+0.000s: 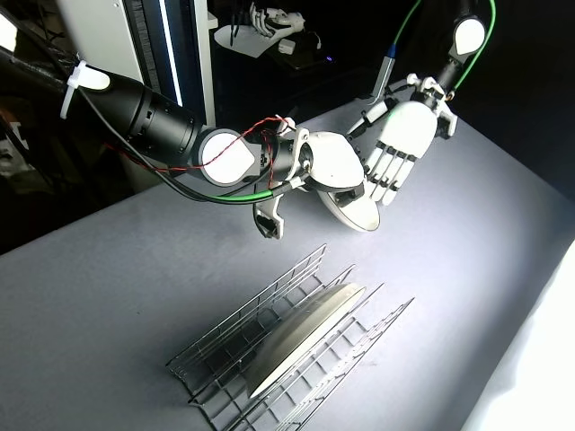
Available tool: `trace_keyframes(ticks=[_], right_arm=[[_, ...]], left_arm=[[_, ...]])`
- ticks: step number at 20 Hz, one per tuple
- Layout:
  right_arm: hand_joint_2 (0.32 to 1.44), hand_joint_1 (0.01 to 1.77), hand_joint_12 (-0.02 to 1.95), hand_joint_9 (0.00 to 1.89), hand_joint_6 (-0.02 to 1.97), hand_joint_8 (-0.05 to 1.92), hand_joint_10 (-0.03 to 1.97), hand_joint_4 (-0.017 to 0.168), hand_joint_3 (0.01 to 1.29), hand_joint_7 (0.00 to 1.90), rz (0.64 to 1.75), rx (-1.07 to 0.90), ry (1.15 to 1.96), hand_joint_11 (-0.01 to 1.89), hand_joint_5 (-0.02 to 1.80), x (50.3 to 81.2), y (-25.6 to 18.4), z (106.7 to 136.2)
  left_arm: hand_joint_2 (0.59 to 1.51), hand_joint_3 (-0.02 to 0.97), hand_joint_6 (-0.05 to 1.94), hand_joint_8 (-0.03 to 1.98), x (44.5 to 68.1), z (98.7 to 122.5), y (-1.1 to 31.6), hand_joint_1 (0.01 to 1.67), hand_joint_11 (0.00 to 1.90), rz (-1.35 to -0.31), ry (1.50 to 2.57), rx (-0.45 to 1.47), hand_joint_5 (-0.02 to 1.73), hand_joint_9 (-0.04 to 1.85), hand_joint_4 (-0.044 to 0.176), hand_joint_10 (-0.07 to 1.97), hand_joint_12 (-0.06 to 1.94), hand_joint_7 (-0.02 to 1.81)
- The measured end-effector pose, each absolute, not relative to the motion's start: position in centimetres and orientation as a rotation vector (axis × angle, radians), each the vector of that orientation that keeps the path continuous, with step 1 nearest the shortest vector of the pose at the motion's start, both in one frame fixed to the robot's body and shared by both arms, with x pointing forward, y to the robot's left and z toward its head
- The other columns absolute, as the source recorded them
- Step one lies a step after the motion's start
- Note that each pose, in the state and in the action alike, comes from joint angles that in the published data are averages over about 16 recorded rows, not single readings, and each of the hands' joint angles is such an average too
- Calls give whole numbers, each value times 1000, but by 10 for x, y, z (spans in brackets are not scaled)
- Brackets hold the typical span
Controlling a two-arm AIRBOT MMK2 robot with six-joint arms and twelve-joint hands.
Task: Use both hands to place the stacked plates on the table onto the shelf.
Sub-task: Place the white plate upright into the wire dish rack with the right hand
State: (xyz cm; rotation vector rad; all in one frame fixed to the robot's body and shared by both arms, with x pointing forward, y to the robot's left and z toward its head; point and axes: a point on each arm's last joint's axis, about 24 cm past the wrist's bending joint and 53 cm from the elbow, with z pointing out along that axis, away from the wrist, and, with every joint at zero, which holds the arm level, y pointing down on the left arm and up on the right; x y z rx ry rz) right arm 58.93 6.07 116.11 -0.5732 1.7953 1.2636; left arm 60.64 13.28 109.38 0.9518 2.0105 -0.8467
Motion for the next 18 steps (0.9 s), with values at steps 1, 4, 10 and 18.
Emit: trace_keyframes(ticks=[1, 4, 10, 18], right_arm=[[1014, 1245, 1259, 813, 1205, 752, 1033, 0, 13, 811, 1268, -562, 1790, 775, 709, 590, 59, 1166], [1016, 1268, 1259, 847, 1208, 822, 1087, 0, 13, 837, 1285, -523, 1769, 791, 728, 592, 54, 1184], [1028, 1316, 1263, 898, 1191, 911, 1151, -1, 14, 909, 1340, -418, 1723, 792, 781, 592, 41, 1226], [1047, 1357, 1271, 917, 1157, 980, 1166, -4, 14, 962, 1433, -238, 1680, 764, 826, 595, 23, 1271]], left_arm=[[1107, 17, 1, 3, 608, 1100, 135, 15, 22, -841, 1995, 947, 33, 15, 0, 2, 11, 28], [1104, 17, 6, 8, 615, 1120, 142, 14, 21, -824, 1951, 920, 41, 20, 1, 11, 11, 34], [1103, 17, 8, 12, 626, 1155, 163, 14, 20, -805, 1897, 834, 35, 21, 0, 10, 10, 30], [1104, 17, 4, 12, 635, 1177, 194, 14, 18, -797, 1892, 731, 19, 21, 0, 8, 10, 20]])
